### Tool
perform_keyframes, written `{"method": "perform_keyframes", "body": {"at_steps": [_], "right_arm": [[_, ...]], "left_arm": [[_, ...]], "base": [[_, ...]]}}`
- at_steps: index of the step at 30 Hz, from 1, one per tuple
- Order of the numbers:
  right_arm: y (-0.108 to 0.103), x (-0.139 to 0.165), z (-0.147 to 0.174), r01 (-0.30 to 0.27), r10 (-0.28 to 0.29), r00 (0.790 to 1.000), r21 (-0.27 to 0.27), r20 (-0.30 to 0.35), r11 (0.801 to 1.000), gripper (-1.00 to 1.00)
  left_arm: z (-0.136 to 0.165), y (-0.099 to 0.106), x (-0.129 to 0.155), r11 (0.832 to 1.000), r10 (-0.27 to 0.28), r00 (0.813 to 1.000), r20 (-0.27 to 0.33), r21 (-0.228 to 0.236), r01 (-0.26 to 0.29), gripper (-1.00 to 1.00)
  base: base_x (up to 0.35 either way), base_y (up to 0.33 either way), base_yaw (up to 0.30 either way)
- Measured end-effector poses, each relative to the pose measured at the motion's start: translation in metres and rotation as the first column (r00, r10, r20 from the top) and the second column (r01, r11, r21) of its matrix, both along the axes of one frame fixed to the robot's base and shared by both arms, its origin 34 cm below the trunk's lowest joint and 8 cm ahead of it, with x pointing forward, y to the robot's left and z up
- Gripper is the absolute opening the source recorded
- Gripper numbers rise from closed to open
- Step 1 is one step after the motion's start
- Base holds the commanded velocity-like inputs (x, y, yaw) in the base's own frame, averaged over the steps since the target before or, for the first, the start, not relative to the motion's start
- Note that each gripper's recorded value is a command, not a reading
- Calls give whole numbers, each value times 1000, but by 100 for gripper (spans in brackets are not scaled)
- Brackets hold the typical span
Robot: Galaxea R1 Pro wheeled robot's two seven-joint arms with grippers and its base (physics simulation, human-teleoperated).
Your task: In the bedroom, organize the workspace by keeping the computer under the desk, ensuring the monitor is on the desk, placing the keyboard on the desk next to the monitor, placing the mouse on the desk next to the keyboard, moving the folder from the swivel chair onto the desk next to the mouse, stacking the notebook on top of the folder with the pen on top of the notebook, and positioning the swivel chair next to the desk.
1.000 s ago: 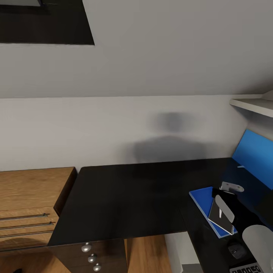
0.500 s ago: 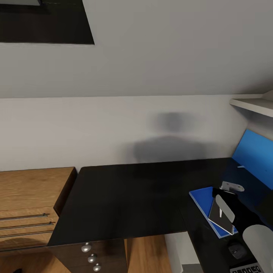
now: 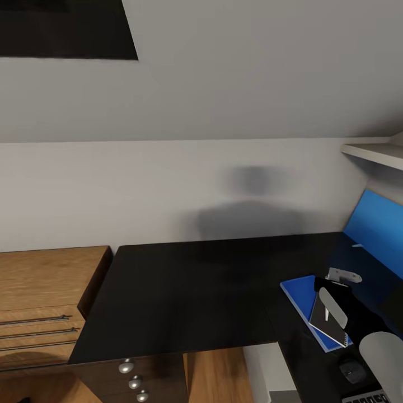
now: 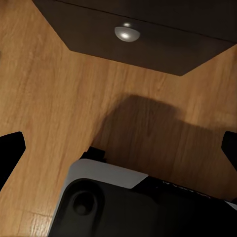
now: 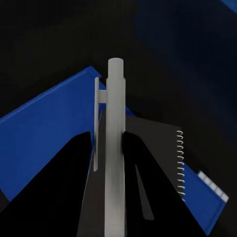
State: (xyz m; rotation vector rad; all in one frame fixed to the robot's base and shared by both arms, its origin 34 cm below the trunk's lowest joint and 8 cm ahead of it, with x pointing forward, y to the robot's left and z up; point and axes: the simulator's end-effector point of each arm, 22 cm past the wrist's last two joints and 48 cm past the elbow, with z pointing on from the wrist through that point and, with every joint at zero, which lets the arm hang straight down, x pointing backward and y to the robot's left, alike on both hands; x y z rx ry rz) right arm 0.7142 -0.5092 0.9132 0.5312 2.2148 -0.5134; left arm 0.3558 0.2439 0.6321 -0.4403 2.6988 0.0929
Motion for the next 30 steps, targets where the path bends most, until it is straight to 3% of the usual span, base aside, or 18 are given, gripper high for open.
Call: {"method": "perform_keyframes", "body": {"at_steps": [30], "right_arm": [[-7,6,-26,19,-19,1000,-18,-5,1000,-100]], "left_arm": [[-28,0,10,1000,0,1000,1,0,0,100]], "base": [[0,0,0]]}}
